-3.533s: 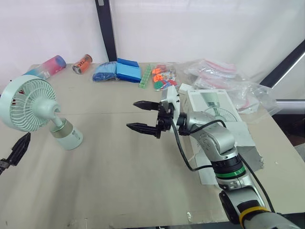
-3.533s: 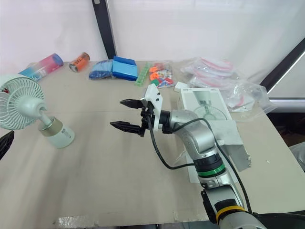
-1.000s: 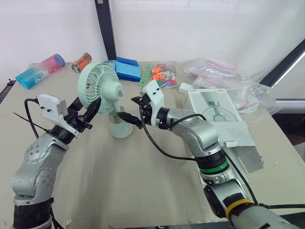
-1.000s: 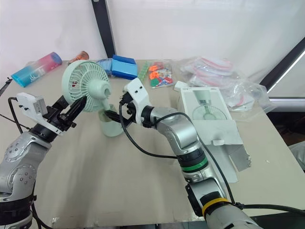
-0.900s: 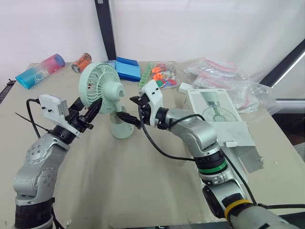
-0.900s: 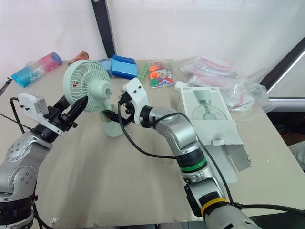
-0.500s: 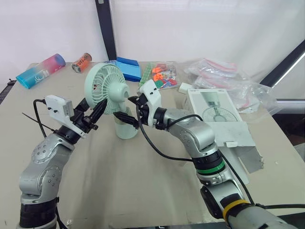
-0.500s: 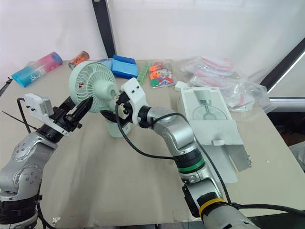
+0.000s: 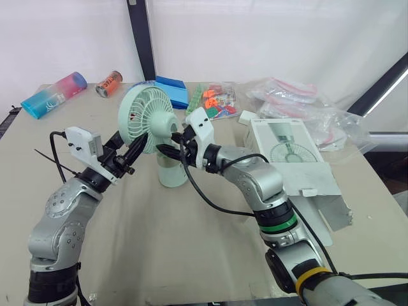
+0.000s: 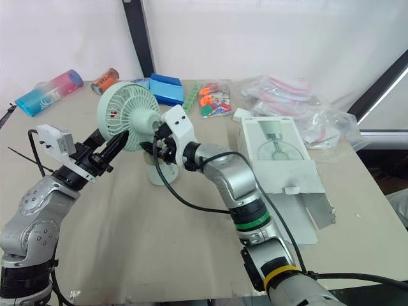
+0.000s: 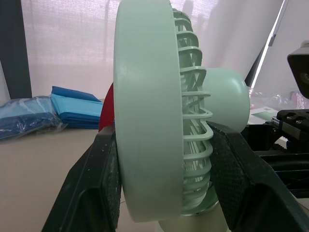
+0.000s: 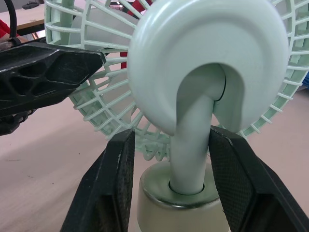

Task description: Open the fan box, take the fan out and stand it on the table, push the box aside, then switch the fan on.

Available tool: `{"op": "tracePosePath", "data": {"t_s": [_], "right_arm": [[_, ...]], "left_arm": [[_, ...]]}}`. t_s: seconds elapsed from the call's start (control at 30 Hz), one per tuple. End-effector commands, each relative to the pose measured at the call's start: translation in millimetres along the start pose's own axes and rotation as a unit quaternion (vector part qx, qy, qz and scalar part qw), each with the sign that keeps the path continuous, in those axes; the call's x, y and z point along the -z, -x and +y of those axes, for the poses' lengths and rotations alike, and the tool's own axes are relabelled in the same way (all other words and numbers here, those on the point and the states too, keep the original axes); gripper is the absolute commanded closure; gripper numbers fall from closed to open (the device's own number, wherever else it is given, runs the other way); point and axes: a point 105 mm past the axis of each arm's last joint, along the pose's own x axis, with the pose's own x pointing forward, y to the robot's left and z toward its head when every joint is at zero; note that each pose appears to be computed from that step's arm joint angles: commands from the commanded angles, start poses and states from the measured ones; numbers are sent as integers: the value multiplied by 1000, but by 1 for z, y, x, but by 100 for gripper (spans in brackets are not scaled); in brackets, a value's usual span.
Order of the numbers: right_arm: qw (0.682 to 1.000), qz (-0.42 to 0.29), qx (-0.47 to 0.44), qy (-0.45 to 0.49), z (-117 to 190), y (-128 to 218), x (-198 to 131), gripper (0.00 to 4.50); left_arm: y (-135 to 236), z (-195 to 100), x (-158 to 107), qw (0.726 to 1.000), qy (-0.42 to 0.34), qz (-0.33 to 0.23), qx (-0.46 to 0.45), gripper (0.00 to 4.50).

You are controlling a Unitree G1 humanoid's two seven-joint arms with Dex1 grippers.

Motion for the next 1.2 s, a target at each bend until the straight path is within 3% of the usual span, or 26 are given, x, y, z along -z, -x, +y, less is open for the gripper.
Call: {"op": "tracePosePath", "data": {"t_s": [0.03, 0.17, 0.67, 0.8, 0.87, 1.0, 1.2], "right_arm": [[1000, -24, -8, 8, 5, -2, -12, 244], [1000, -24, -8, 7, 5, -2, -11, 350], [1000, -21, -9, 3, 5, -2, -10, 350], [1000, -22, -9, 2, 4, -2, -11, 357], [1000, -23, -8, 2, 3, -2, -11, 357], [1000, -26, -6, -1, 0, 0, -12, 357], [999, -33, 1, -10, -9, 5, -13, 357]], "left_arm": [[-4, -9, -24, 998, -27, -46, 21, 213], [-4, -7, -25, 998, -29, -46, 19, 213], [-3, -17, -14, 999, -10, -22, 41, 213], [1, -23, -7, 998, 3, 6, 66, 97], [4, -24, -10, 997, 9, 4, 77, 6], [10, -21, -15, 997, 10, 1, 82, 6], [31, 10, -35, 997, -23, 15, 65, 6]]}}
